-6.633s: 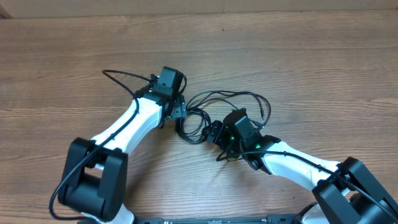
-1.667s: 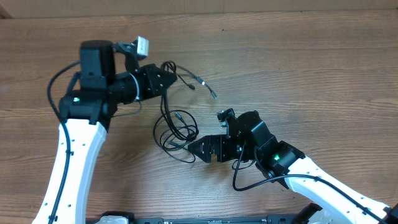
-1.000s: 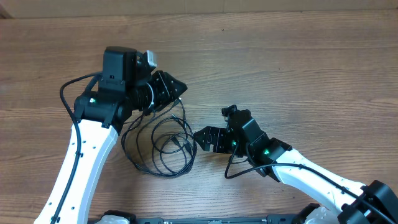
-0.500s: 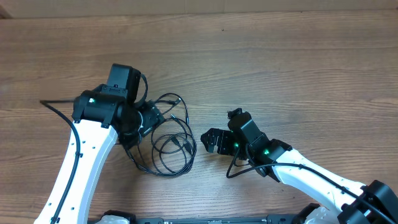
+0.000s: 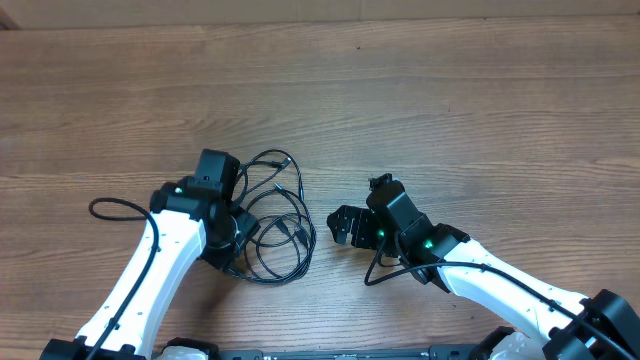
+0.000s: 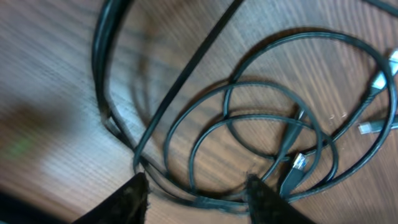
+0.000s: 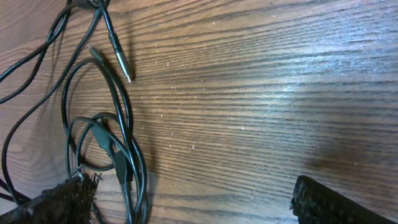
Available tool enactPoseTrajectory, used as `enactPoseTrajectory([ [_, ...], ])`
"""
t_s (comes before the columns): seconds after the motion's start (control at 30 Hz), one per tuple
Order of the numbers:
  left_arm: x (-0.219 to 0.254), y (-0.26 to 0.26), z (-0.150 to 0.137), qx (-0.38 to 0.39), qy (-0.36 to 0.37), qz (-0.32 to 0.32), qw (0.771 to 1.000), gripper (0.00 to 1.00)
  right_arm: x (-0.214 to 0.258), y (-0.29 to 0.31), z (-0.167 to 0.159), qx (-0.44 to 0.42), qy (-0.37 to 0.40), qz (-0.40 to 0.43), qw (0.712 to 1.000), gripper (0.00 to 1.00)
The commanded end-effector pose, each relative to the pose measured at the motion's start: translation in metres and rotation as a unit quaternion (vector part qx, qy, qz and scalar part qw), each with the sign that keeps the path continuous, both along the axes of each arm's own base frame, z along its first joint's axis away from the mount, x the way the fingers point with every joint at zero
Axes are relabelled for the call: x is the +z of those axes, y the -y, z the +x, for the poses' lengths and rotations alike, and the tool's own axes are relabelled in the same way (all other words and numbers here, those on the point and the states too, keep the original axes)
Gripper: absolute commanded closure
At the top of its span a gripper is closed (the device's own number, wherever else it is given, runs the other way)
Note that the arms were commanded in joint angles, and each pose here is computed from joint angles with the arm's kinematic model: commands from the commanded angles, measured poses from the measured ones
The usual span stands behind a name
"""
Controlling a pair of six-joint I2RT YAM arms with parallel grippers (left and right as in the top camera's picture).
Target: Untangle cables
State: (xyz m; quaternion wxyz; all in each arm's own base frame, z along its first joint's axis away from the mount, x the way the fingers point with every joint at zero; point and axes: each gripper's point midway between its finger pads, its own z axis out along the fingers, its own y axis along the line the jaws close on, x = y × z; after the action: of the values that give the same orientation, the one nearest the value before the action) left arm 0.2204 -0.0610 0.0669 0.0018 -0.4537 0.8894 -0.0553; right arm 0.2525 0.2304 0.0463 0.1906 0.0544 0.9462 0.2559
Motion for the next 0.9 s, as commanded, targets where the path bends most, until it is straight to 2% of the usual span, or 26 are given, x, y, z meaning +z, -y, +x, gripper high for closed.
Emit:
enactPoseTrajectory([
  [0.0,-0.018,0.000,-0.008,-0.001,0.000,0.008,1.000,0.54,0.000,0.000,0.002,-0.001,0.008,-0.005,1.000,0.00],
  [0.17,-0.036,-0.014,-0.018,-0.001,-0.006,0.043,0.999,0.50,0.000,0.002,0.002,-0.001,0.008,-0.009,1.000,0.00],
  [0.37,-0.036,-0.008,-0.013,-0.014,0.004,0.028,1.000,0.49,0.000,0.002,0.002,-0.002,0.009,-0.009,1.000,0.00],
  [0.47,-0.035,-0.006,-0.012,-0.014,0.006,0.024,1.000,0.54,0.000,0.002,0.002,-0.002,0.009,-0.010,1.000,0.00],
  [0.53,-0.036,-0.006,-0.012,-0.015,0.006,0.025,1.000,0.63,0.000,0.002,0.003,-0.003,0.009,-0.010,1.000,0.00],
  [0.57,-0.036,-0.007,-0.013,-0.015,0.006,0.025,1.000,0.64,0.000,0.002,0.003,-0.003,0.009,-0.010,1.000,0.00],
  [0.67,-0.039,-0.011,-0.014,-0.013,0.006,0.036,0.999,0.65,0.000,0.002,0.003,-0.003,0.009,-0.010,1.000,0.00],
  [0.77,-0.045,-0.008,-0.011,-0.011,0.017,0.028,0.999,0.70,0.000,0.002,0.003,-0.003,0.009,-0.010,1.000,0.00],
  [0.87,-0.049,-0.004,-0.004,-0.012,0.037,0.016,0.999,0.65,0.000,0.002,0.003,-0.003,0.010,-0.010,1.000,0.00],
])
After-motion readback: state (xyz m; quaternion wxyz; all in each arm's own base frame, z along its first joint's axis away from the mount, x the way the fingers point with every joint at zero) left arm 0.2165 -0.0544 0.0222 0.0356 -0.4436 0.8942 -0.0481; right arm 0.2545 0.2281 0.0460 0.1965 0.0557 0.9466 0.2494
